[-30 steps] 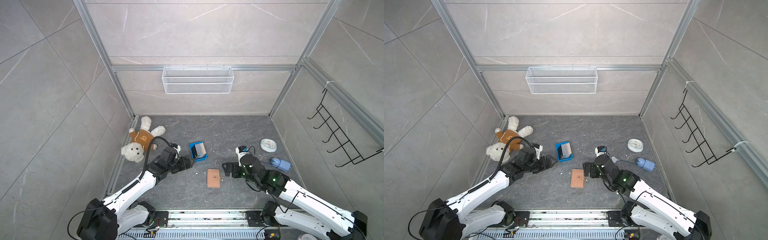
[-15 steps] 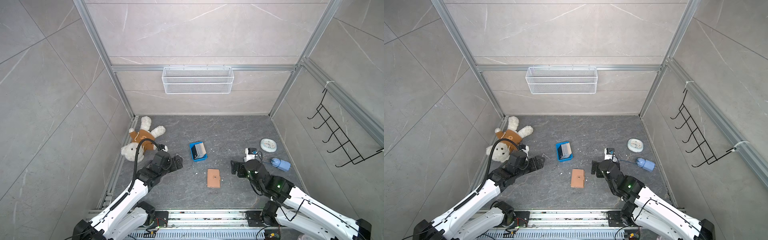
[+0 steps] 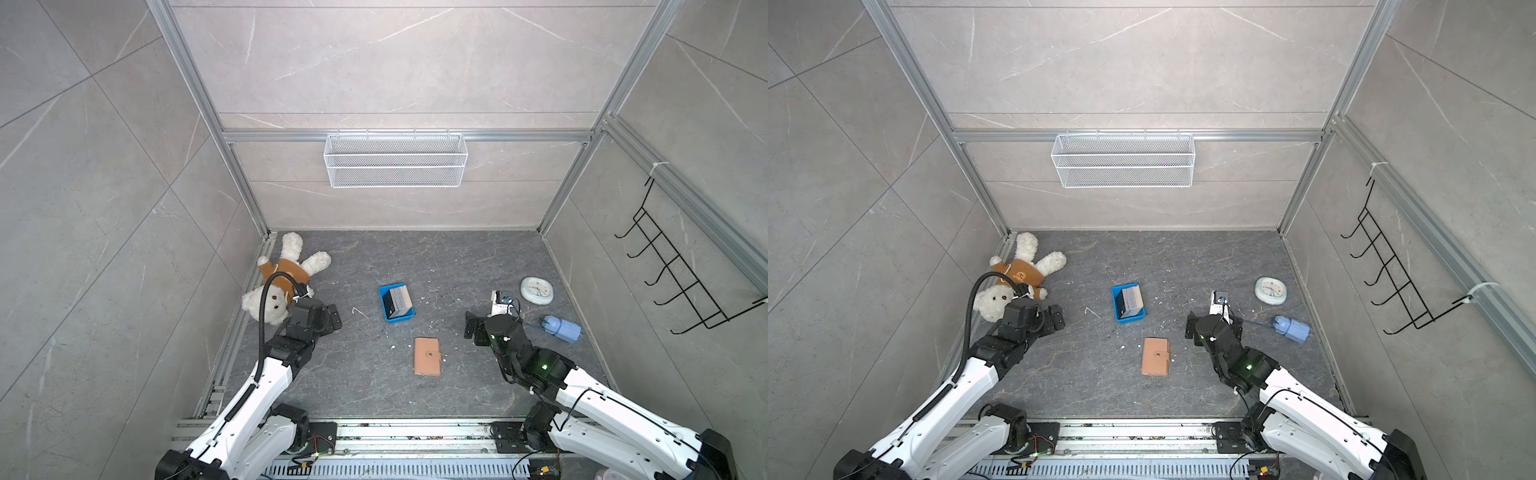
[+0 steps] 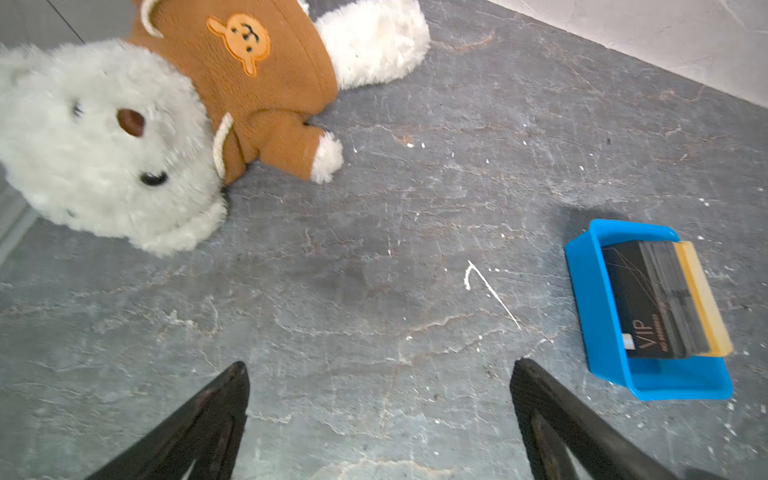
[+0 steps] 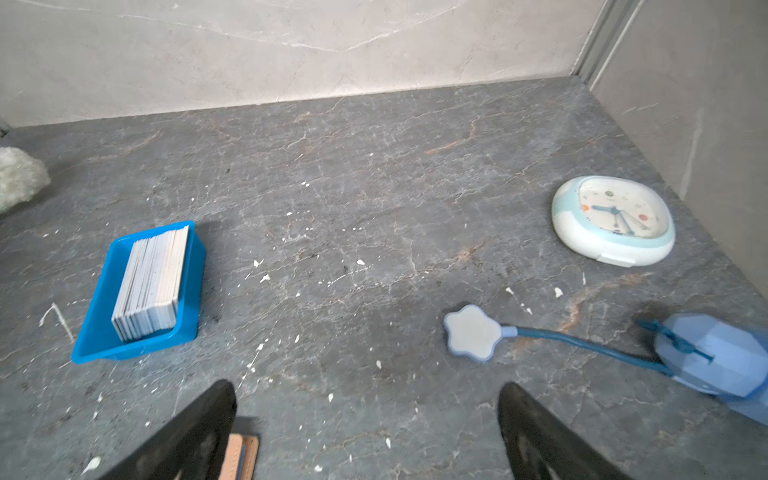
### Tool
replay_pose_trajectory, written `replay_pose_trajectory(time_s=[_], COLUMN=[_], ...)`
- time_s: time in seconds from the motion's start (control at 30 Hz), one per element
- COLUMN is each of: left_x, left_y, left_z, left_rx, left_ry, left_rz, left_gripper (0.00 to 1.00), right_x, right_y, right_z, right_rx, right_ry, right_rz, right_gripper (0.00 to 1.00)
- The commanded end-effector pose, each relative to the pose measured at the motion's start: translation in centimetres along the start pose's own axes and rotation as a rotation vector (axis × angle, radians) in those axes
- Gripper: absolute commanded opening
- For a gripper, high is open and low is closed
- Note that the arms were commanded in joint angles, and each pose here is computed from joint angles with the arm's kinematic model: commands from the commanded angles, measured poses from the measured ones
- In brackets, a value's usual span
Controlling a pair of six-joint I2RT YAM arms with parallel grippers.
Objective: Put the credit cards into the card holder
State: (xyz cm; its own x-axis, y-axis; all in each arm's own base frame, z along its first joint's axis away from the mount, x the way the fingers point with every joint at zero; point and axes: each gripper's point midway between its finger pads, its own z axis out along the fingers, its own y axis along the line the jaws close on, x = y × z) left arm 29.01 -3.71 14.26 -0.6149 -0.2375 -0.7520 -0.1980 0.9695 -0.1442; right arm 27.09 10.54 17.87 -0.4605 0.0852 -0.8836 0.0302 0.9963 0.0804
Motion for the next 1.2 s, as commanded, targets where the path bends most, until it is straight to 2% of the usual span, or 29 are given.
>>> replay_pose_trajectory(time_s=[0.0, 0.23, 0.4, 0.5, 0.57, 0.73, 0.97, 1.17], left_x=[-3.2, -3.7, -3.0, -2.2, -2.0, -1.7, -3.3, -3.4], left_y=[0.5, 3.6, 3.2, 3.2, 2.9, 2.1, 2.7, 3.1], left_z=[0.1, 2.0, 3.8, 5.0, 5.6, 7.1, 8.3, 9.7], left_rx=[-0.004, -0.014, 0.053, 0.077, 0.094, 0.178, 0.211, 0.253], left_ry=[-0.122, -0.178, -0.245, -0.240, -0.246, -0.230, -0.271, -0.302], left_rz=[0.062, 0.053, 0.120, 0.153, 0.175, 0.226, 0.210, 0.199], left_gripper=[1.00, 1.00, 0.98, 0.99, 0.99, 0.99, 0.99, 0.98], right_x=[-2.2, -4.0, -3.9, -3.6, -3.6, -2.9, -0.7, -0.6], right_y=[-1.2, -3.5, -5.6, -6.6, -6.9, -9.5, -11.2, -12.0], right_z=[0.7, 2.6, 4.1, 4.9, 5.4, 6.7, 9.4, 10.7], right_rx=[0.052, 0.121, 0.150, 0.147, 0.132, 0.226, 0.235, 0.223], right_ry=[-0.096, -0.111, -0.117, -0.117, -0.148, -0.244, -0.223, -0.241], right_rz=[0.009, -0.016, -0.025, -0.031, -0.045, -0.054, -0.009, -0.016], right_gripper=[1.00, 1.00, 1.00, 1.00, 1.00, 1.00, 1.00, 1.00])
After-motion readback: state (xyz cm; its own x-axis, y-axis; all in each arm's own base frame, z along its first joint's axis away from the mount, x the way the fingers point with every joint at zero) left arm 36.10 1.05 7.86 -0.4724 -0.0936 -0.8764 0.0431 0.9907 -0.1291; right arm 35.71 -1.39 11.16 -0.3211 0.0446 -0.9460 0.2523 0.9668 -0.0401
